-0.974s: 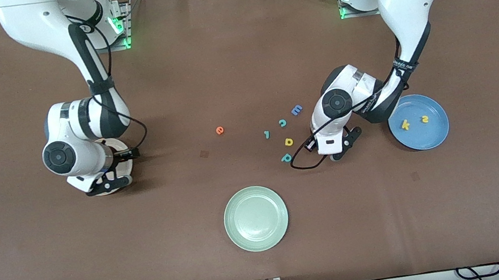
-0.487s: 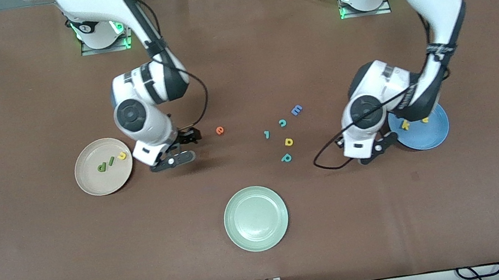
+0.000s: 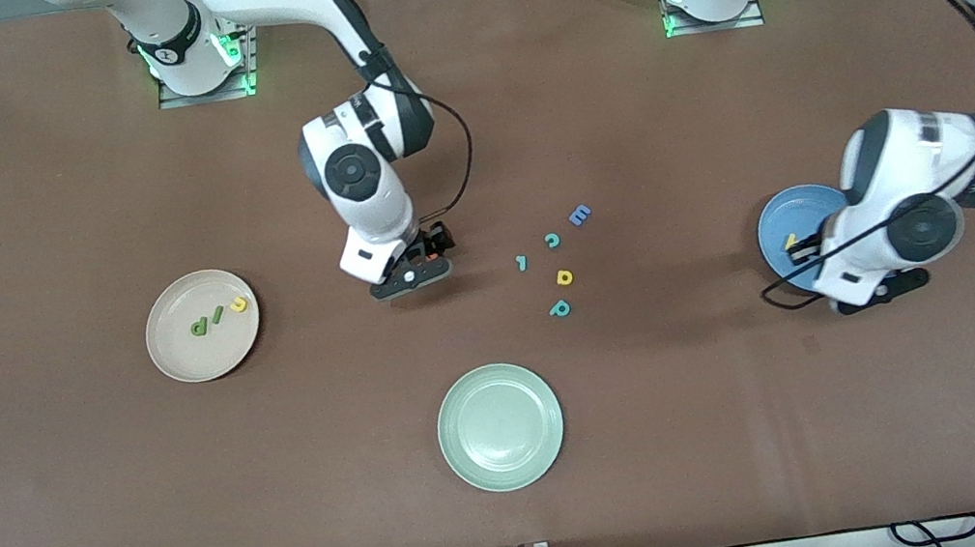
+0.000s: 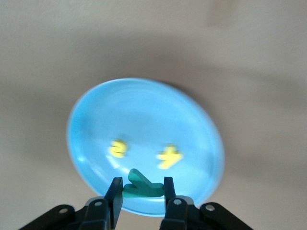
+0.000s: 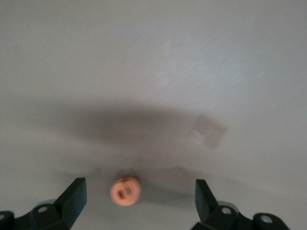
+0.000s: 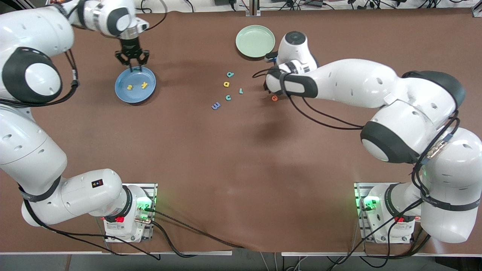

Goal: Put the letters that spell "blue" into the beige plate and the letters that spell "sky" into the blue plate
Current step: 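Carry the cyan y to the blue plate while the right gripper reaches the e, then release the y on the blue plate while the right gripper grasps the e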

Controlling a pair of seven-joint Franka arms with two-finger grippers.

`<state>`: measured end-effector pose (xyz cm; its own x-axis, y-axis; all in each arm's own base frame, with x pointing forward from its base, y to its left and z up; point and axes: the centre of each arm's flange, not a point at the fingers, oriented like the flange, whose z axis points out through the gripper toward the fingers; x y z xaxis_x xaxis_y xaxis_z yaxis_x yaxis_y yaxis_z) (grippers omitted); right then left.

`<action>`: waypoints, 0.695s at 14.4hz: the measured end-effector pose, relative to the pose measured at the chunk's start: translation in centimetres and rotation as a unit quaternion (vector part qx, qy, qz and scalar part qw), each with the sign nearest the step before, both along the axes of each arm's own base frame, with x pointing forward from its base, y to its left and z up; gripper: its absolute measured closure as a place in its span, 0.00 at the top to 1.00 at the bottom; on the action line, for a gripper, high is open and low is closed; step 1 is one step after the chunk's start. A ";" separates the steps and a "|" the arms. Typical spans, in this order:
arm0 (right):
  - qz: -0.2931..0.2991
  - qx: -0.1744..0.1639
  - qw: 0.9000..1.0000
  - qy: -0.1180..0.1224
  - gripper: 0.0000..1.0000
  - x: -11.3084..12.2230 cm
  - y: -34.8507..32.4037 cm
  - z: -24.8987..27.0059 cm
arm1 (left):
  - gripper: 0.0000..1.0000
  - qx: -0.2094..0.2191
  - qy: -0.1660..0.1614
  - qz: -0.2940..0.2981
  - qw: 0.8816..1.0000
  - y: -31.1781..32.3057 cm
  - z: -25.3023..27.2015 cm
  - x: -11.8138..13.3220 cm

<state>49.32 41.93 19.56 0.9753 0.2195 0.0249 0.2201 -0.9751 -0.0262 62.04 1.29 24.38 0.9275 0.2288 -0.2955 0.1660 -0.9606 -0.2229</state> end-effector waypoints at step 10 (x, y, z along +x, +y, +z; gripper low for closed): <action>0.012 -0.011 1.000 -0.001 0.78 -0.9 1.6 -1.8 | 0.63 -0.030 -0.006 -0.028 0.999 0.3 -2.9 -4.3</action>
<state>48.42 43.54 17.80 0.9699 0.2425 0.0221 0.2427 -0.9701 -0.0049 57.75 1.61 21.43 0.9421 0.1596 -0.2950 0.1150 -0.9799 -0.1629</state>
